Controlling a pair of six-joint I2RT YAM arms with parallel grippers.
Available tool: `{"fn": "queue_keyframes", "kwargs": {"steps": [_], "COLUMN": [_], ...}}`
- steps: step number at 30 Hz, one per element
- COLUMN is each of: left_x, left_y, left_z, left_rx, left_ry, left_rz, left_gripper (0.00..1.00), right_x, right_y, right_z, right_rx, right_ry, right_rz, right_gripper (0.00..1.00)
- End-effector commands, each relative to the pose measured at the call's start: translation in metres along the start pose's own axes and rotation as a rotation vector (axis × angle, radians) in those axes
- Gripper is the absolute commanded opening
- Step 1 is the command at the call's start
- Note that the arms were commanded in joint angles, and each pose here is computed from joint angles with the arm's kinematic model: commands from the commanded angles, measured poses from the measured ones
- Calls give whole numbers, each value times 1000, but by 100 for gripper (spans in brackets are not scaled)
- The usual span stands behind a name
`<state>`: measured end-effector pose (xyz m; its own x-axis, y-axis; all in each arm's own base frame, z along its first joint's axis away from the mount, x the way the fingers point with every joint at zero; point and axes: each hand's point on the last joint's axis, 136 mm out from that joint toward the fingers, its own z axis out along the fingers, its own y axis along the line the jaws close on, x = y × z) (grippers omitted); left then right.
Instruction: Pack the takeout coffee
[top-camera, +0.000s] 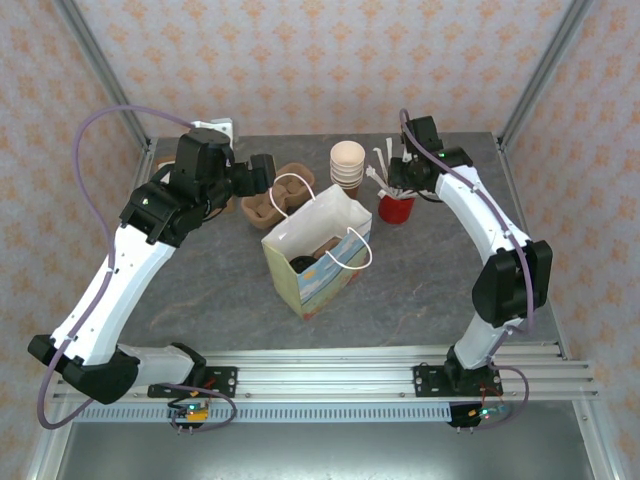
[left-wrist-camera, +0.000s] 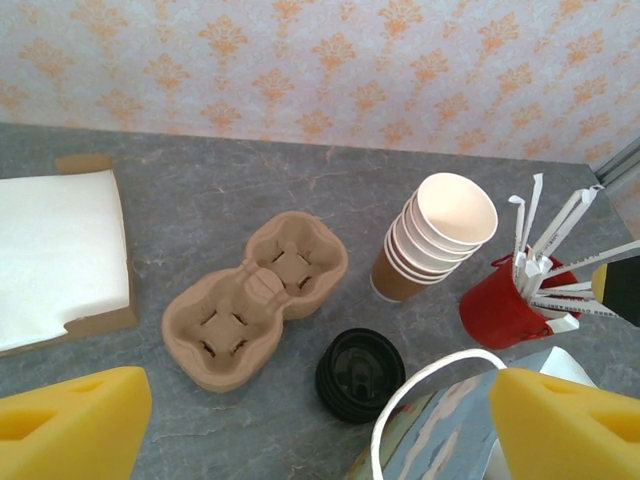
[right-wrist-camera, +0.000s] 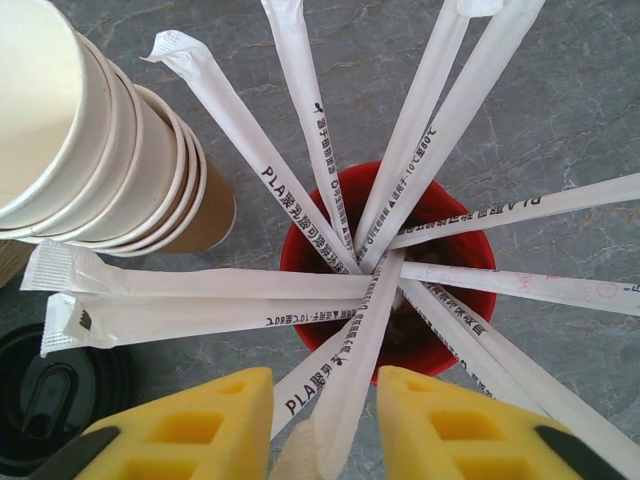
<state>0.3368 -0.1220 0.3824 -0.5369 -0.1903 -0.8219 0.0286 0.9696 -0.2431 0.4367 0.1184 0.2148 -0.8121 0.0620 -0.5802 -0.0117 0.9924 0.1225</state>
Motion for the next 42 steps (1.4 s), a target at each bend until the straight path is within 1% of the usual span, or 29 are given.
{"fn": "queue_keyframes", "kwargs": {"steps": [1, 4, 8, 18, 22, 26, 31, 34, 37, 38, 39, 41, 42], "left_x": [-4, -3, -2, 1, 2, 5, 7, 9, 11, 13, 16, 20, 21], "left_y": [2, 3, 2, 2, 3, 5, 7, 8, 12, 14, 16, 21, 24], "left_z": [-2, -1, -1, 1, 1, 1, 0, -2, -3, -3, -2, -2, -3], "left_rx": [3, 1, 5, 6, 3, -6, -9, -10, -27, -38, -46, -66, -79], "left_ry": [-17, -12, -10, 0, 4, 11, 18, 19, 25, 29, 33, 38, 37], "left_rz": [10, 12, 11, 19, 27, 37, 44, 49, 61, 65, 67, 71, 71], "left_gripper": [89, 89, 89, 89, 89, 89, 89, 89, 89, 89, 89, 89, 89], "right_x": [3, 4, -1, -19, -21, -22, -22, -21, -16, -15, -10, -4, 2], "right_y": [-5, -4, -3, -4, -6, -2, 4, 11, 30, 39, 47, 65, 76], "right_z": [-1, -3, -18, -75, -97, -129, -188, -231, -274, -280, -301, -319, -326], "right_rx": [36, 32, 34, 23, 18, -27, -120, -210, -360, -421, -491, -619, -688], "right_ry": [17, 16, -12, -110, -134, -183, -286, -366, -433, -430, -460, -456, -436], "right_rz": [-10, -12, -16, -17, -17, -11, 0, -2, -28, -39, -52, -75, -92], "right_gripper": [28, 22, 9, 10, 11, 10, 9, 8, 6, 6, 6, 5, 5]}}
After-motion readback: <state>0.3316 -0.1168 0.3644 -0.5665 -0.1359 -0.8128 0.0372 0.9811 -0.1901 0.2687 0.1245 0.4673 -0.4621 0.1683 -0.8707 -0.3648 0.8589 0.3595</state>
